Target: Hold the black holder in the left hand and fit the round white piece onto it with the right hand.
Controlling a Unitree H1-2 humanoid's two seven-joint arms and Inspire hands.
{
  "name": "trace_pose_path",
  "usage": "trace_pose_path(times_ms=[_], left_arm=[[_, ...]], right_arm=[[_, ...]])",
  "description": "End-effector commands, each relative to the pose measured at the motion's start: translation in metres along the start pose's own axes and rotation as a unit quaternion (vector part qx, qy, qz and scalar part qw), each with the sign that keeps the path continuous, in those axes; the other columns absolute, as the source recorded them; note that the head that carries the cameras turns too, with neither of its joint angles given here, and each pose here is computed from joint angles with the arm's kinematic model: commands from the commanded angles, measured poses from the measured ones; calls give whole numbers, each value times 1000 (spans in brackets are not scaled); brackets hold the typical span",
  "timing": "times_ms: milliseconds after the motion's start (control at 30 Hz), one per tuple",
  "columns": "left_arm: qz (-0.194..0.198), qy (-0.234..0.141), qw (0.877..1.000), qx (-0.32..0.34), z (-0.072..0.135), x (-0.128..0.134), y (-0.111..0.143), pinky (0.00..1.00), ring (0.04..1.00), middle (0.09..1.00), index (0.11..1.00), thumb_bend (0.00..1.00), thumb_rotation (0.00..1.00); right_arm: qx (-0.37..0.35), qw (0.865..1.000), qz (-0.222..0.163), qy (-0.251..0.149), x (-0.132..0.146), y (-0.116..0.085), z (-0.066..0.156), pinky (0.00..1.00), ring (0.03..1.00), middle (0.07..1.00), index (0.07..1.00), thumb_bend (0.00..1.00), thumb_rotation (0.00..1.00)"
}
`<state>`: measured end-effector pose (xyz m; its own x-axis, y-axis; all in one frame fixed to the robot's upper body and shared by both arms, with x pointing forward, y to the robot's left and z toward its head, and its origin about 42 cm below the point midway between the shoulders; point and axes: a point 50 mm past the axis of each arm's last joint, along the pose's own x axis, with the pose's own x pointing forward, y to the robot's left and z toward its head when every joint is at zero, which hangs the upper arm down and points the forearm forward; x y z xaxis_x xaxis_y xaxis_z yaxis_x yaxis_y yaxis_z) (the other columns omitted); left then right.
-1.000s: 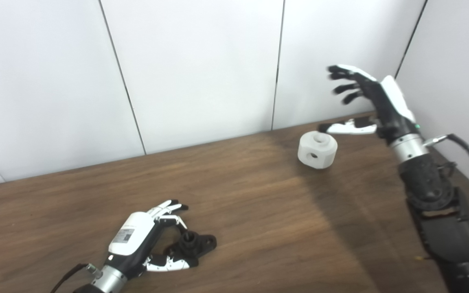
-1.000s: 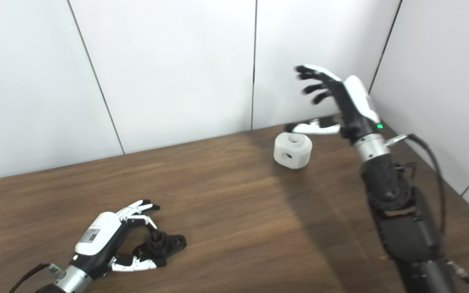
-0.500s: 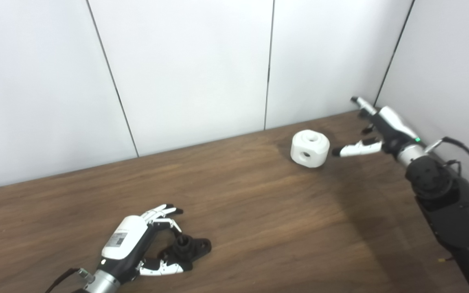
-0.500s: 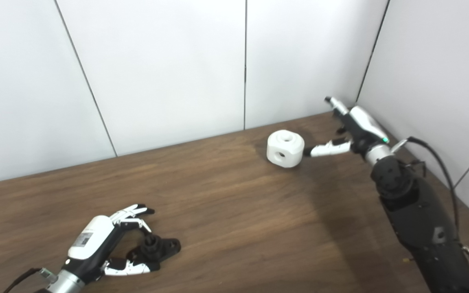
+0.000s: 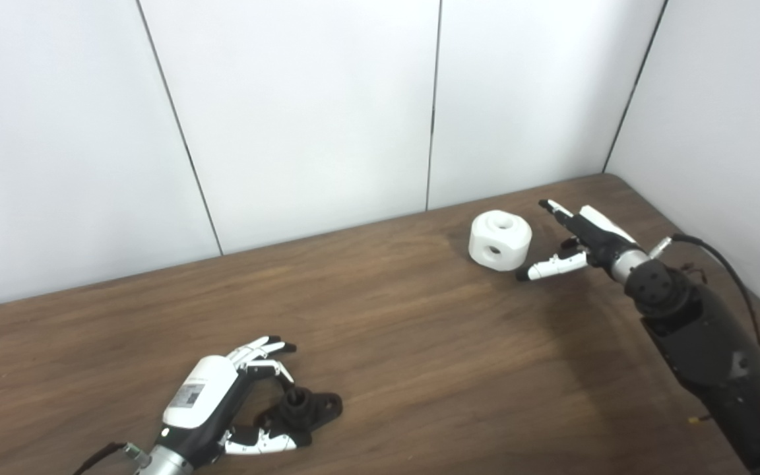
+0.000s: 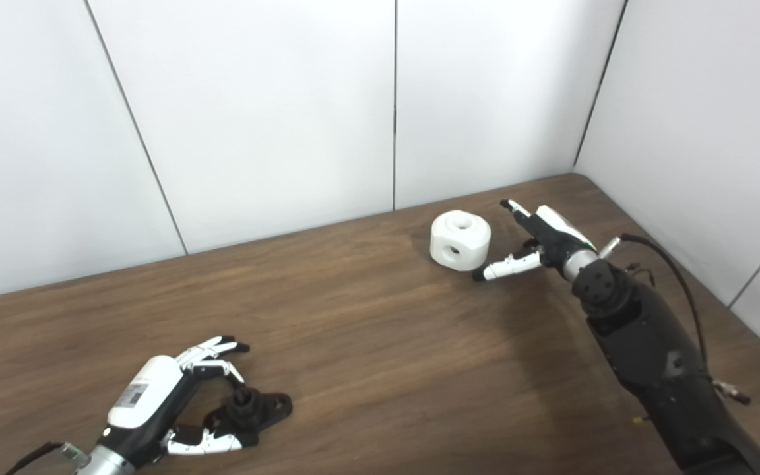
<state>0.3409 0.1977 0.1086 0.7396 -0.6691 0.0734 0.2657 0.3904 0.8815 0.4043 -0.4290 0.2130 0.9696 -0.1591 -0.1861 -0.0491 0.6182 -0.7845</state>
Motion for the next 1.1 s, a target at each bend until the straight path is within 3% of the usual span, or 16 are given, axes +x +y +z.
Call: trace_pose_path(times_ms=[0,200,467,1067], left_arm=[[-112,47,993,0,-11,-31,-40,850,911,847,482,522,48],[-117,51,992,9,-9,-31,-40,859,922,854,482,523,49],[-116,52,992,10,-8,-31,-38,862,929,855,482,523,50],[-102,50,994,10,-9,-32,-39,840,917,846,480,523,51]], right_arm=[[6,1000,3,-8,6,3,11,881,1000,1000,1000,1000,401],[13,999,-9,-29,9,25,13,814,961,1000,1000,1000,435],[22,998,-24,-48,13,48,31,811,967,1000,1000,1000,465],[10,998,-29,-48,19,73,55,777,919,967,961,1000,435]])
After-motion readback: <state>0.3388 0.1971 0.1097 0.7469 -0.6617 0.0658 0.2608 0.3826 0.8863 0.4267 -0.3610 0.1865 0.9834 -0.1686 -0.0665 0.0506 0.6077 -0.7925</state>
